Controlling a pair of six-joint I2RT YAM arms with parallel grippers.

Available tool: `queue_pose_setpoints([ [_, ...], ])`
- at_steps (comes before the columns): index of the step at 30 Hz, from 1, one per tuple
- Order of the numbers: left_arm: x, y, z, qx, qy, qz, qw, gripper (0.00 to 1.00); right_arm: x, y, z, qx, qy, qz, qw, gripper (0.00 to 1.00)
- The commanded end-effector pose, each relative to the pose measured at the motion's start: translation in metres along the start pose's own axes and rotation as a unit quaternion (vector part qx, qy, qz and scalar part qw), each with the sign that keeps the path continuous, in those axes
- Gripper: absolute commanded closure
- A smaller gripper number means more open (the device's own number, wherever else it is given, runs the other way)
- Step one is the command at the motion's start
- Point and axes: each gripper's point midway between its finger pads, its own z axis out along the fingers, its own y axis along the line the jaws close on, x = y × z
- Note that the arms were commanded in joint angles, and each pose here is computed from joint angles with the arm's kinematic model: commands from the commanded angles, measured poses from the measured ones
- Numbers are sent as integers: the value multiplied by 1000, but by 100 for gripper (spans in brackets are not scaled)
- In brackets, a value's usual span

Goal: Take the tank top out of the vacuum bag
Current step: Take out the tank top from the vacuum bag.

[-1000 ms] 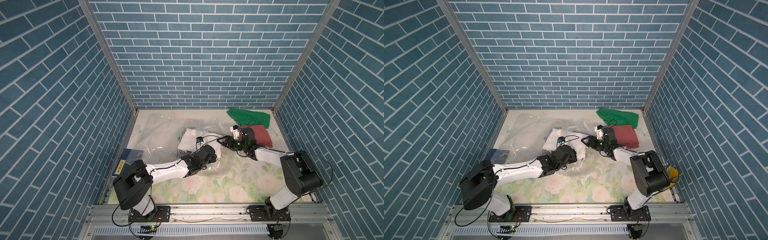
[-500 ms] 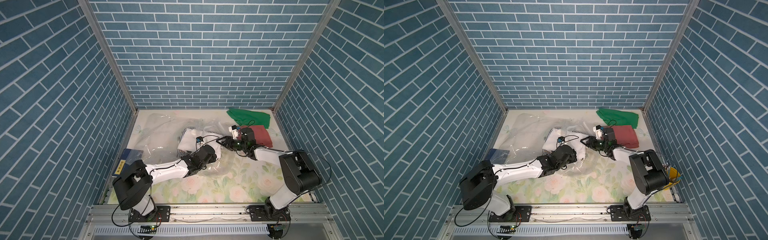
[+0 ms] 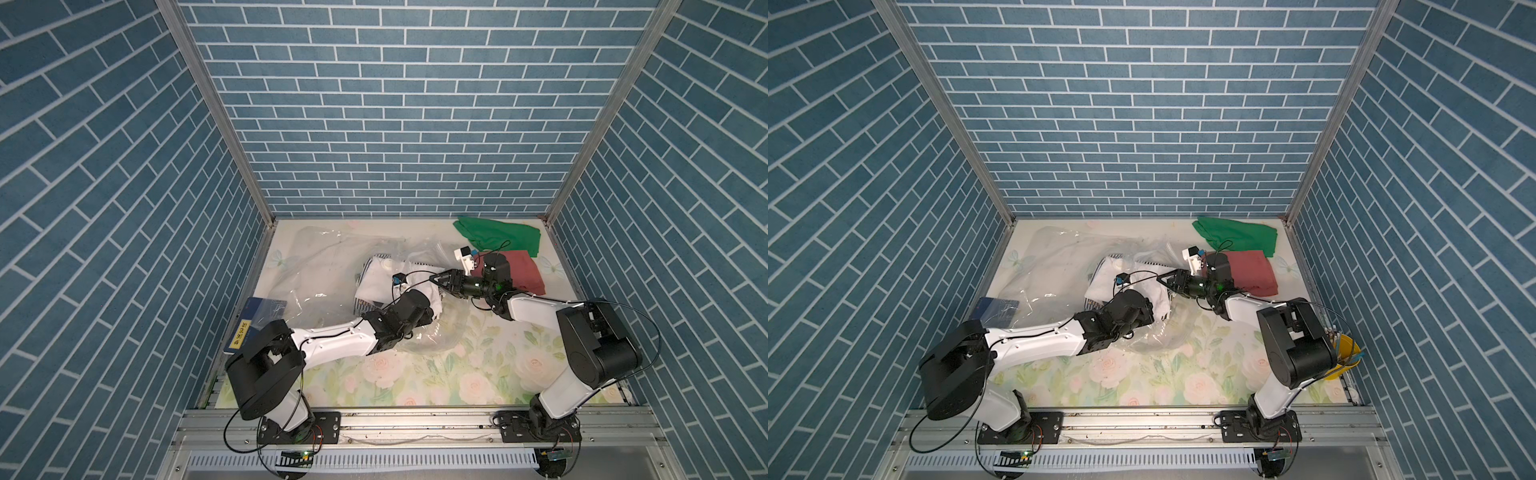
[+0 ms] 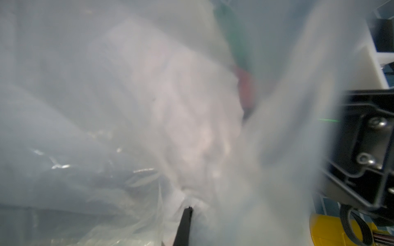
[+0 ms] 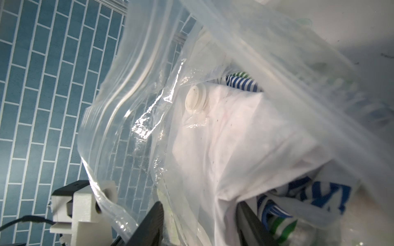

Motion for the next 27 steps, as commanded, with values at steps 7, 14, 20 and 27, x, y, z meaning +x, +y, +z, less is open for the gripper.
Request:
queue_pose_setpoints([
  [7, 1, 16, 1, -19, -5, -4, 1000, 100, 10, -31, 5, 53, 8, 29, 998, 31],
  [14, 0, 19, -2, -20, -9, -7, 1000, 100, 5, -6, 12, 2, 17, 2, 1000, 47],
  [20, 1, 19, -1, -20, -9, -6, 1000, 100, 5, 35, 16, -68, 28, -45, 996, 61],
  [27, 2, 21, -2, -21, -7, -5, 1000, 100, 13, -6, 16, 22, 25, -20, 999, 96],
])
